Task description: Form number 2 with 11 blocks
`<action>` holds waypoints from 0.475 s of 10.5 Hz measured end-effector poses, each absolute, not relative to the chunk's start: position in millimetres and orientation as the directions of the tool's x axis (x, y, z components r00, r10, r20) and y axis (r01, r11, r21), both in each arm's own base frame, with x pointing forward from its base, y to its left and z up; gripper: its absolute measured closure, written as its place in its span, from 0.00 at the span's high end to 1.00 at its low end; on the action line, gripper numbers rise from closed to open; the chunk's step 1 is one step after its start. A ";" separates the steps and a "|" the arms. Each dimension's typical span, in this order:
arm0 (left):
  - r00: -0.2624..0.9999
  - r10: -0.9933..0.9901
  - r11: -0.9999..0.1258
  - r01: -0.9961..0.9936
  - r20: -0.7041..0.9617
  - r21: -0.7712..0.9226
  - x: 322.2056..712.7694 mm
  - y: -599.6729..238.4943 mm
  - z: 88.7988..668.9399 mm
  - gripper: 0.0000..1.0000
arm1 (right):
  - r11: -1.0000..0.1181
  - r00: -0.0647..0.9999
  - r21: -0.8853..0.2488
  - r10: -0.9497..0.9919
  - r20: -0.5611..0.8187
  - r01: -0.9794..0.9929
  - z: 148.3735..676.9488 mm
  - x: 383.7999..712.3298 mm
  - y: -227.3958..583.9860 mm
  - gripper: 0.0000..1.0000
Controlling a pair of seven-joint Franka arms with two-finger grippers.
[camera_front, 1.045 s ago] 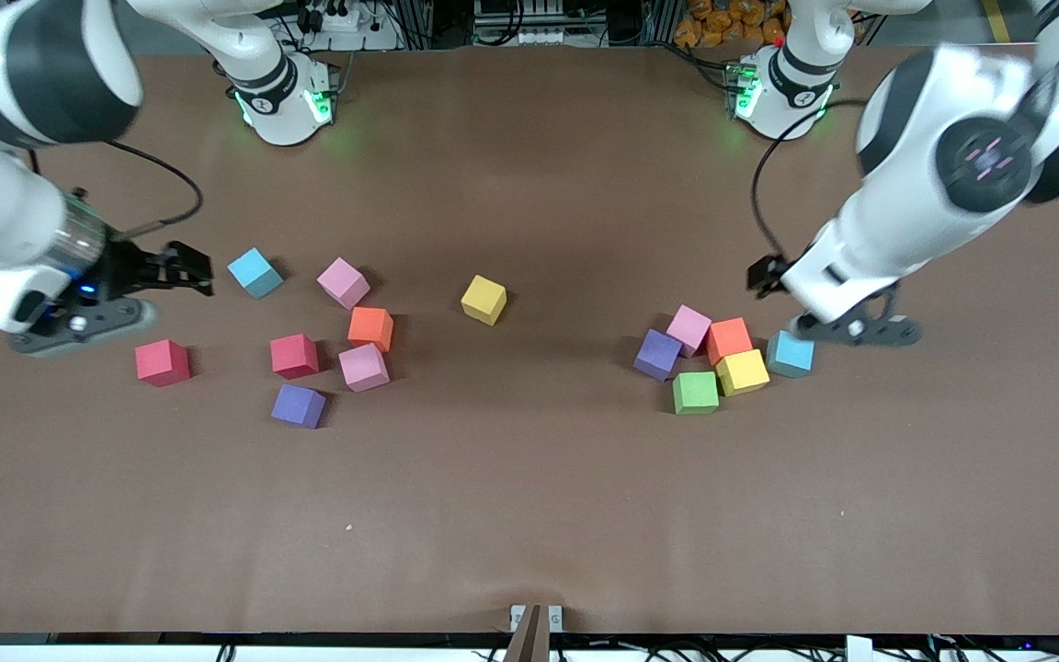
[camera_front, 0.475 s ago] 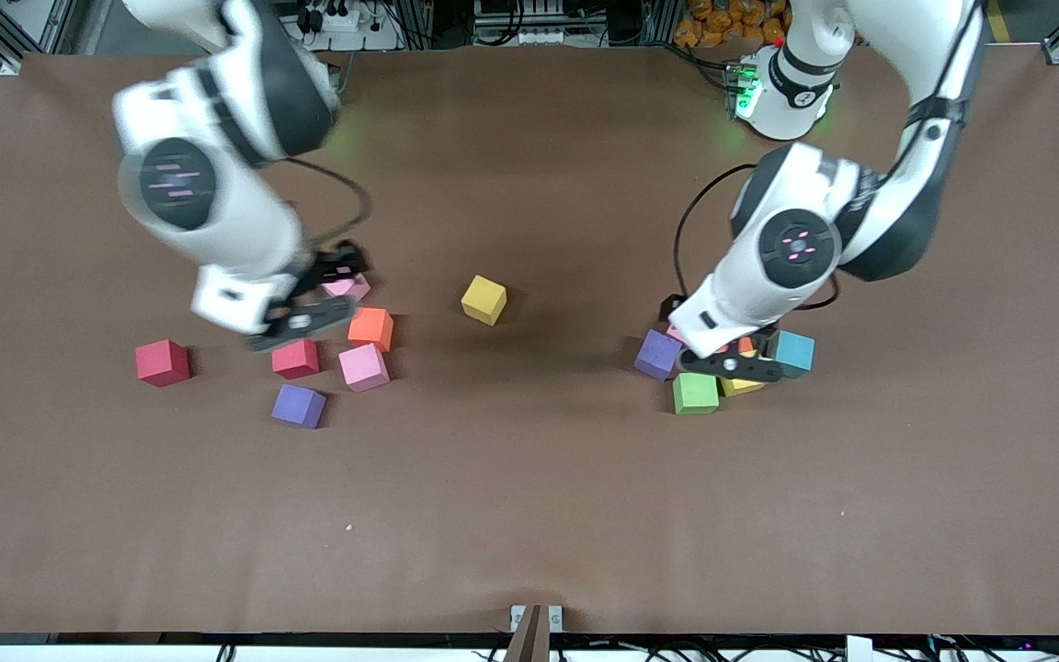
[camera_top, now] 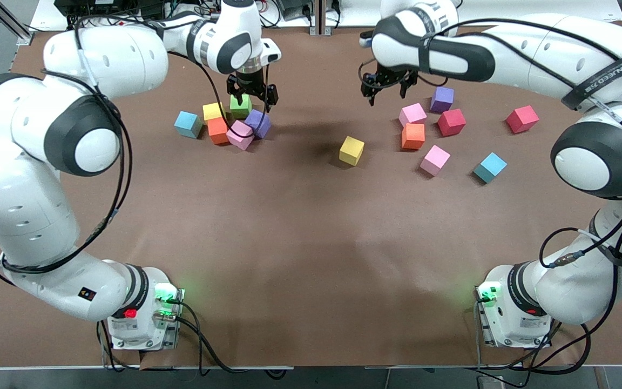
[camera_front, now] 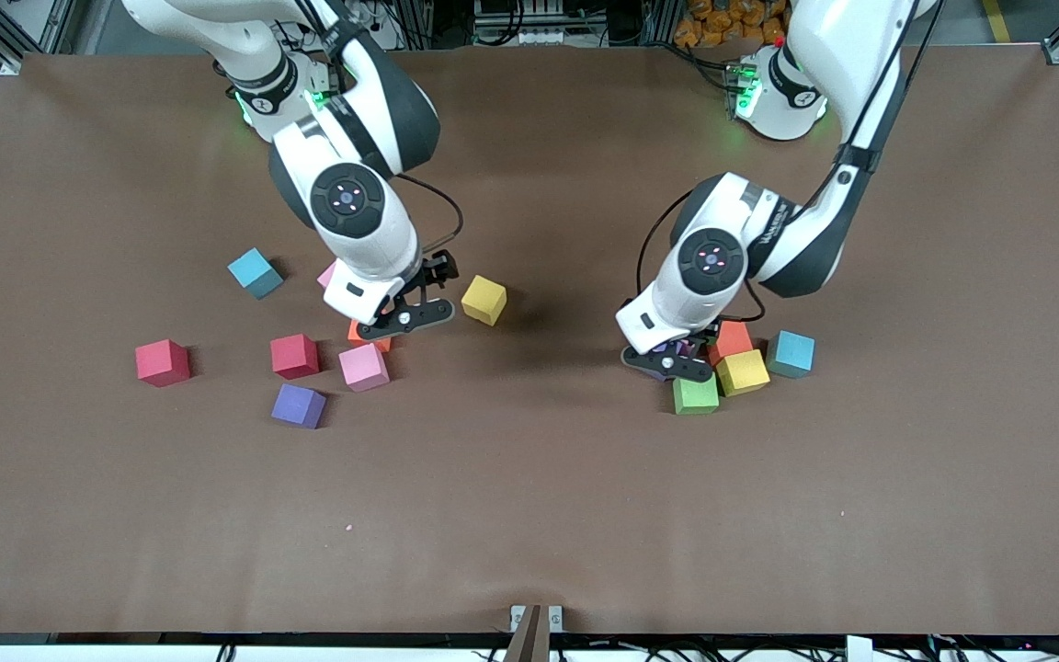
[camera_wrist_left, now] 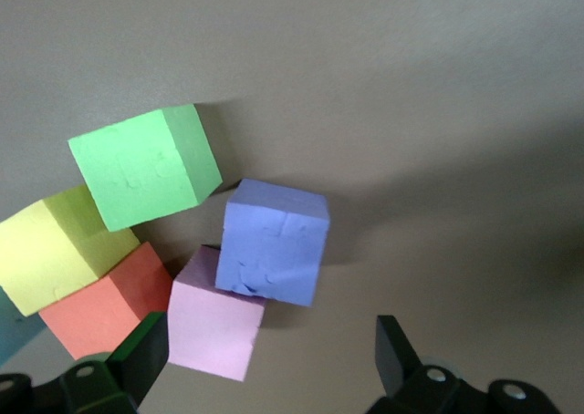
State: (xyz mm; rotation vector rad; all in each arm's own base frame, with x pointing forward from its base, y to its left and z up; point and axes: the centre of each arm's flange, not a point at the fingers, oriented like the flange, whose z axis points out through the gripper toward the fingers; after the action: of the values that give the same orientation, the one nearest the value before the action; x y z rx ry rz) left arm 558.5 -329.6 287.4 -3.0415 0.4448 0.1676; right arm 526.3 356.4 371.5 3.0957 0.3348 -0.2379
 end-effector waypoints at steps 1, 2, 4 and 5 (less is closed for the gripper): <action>0.945 -0.307 -0.947 -0.315 -0.116 -0.060 560.2 -327.7 281.1 1.00 | -0.986 0.975 -0.001 0.167 -0.145 0.169 355.0 520.8 357.1 1.00; 0.938 -0.327 -0.941 -0.335 -0.113 -0.058 561.4 -327.5 276.5 1.00 | -0.994 0.983 -0.005 0.110 -0.150 0.111 335.5 514.1 354.5 1.00; 0.933 -0.345 -0.935 -0.351 -0.104 -0.051 562.6 -329.9 267.1 1.00 | -0.998 0.981 0.005 -0.056 -0.183 -0.056 308.9 499.3 353.4 1.00; 0.932 -0.349 -0.934 -0.354 -0.100 -0.048 563.2 -330.9 261.1 1.00 | -0.990 0.972 0.011 -0.138 -0.189 -0.139 303.0 493.9 359.8 1.00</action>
State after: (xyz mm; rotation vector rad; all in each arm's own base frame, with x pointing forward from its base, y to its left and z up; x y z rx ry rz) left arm 563.2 -330.9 261.1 -3.0235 0.5507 0.1380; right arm 493.9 359.8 303.0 3.1222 -0.2189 -0.2993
